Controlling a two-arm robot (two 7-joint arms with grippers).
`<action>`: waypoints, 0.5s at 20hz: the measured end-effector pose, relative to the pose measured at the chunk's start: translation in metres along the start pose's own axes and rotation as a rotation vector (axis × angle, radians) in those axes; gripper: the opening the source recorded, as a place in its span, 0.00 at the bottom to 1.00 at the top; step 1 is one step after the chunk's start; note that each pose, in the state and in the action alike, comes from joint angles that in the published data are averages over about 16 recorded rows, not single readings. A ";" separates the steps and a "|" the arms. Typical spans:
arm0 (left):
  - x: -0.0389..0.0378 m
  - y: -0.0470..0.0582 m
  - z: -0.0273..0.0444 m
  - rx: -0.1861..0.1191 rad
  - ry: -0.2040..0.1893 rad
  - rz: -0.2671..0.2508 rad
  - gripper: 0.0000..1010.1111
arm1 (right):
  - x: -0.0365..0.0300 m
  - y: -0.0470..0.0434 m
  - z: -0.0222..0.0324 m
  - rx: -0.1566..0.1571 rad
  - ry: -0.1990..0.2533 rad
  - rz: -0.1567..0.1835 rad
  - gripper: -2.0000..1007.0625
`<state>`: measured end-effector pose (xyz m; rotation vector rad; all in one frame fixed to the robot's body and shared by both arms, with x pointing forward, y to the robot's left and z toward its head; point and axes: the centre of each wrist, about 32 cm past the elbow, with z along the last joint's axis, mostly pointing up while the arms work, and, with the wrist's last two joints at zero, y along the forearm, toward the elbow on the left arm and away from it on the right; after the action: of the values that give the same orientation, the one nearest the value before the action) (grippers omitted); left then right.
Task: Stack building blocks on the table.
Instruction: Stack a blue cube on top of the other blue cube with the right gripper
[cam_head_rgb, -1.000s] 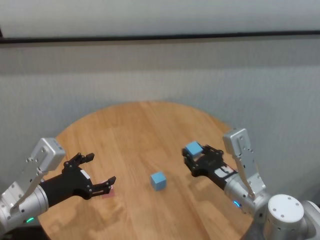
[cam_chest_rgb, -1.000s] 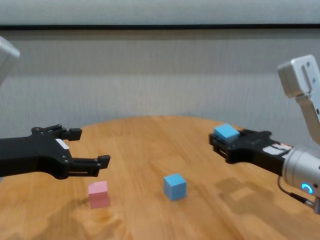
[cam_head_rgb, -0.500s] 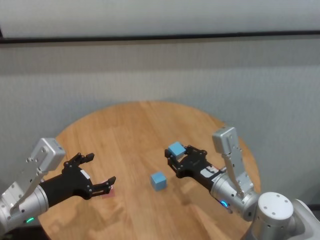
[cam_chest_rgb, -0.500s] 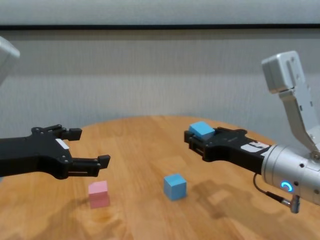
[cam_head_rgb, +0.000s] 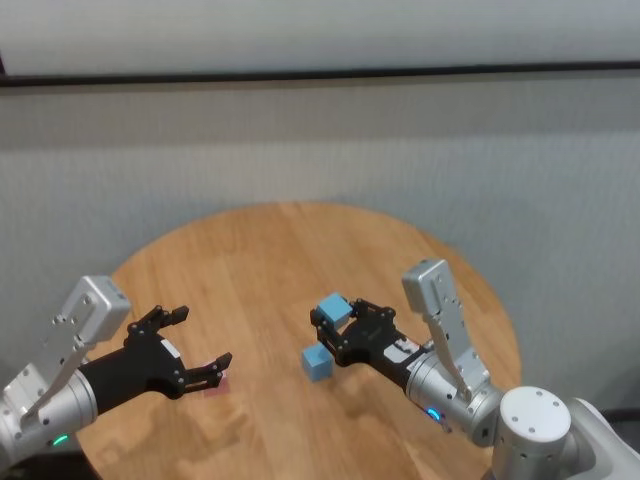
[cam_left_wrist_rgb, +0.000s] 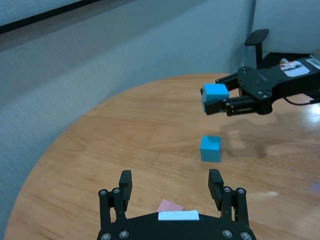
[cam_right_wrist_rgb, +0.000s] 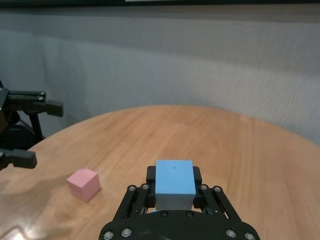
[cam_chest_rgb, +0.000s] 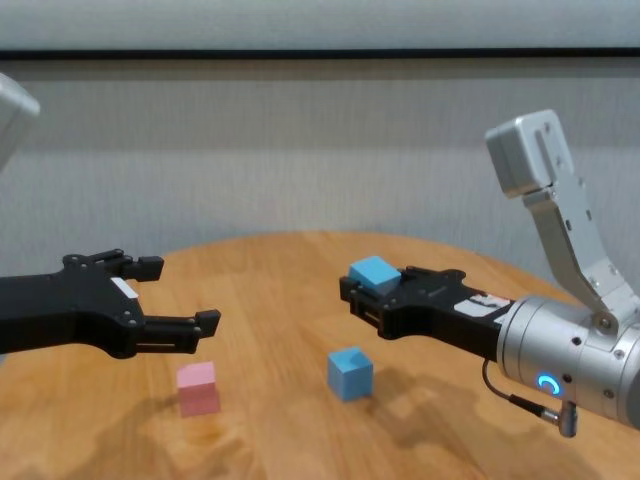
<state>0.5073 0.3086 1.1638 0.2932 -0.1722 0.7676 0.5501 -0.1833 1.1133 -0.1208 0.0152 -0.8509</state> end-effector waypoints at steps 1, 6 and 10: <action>0.0000 0.000 0.0000 0.000 0.000 0.000 0.99 | -0.0010 0.0003 -0.0004 -0.003 -0.001 0.002 0.37; 0.0000 0.000 0.0000 0.000 0.000 0.000 0.99 | -0.0052 0.0011 -0.0028 -0.023 -0.003 0.012 0.37; 0.0000 0.000 0.0000 0.000 0.000 0.000 0.99 | -0.0075 0.0013 -0.0047 -0.044 -0.003 0.017 0.37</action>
<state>0.5073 0.3086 1.1638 0.2932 -0.1721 0.7676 0.5459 -0.1773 1.1082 -0.1632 0.0317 -0.8338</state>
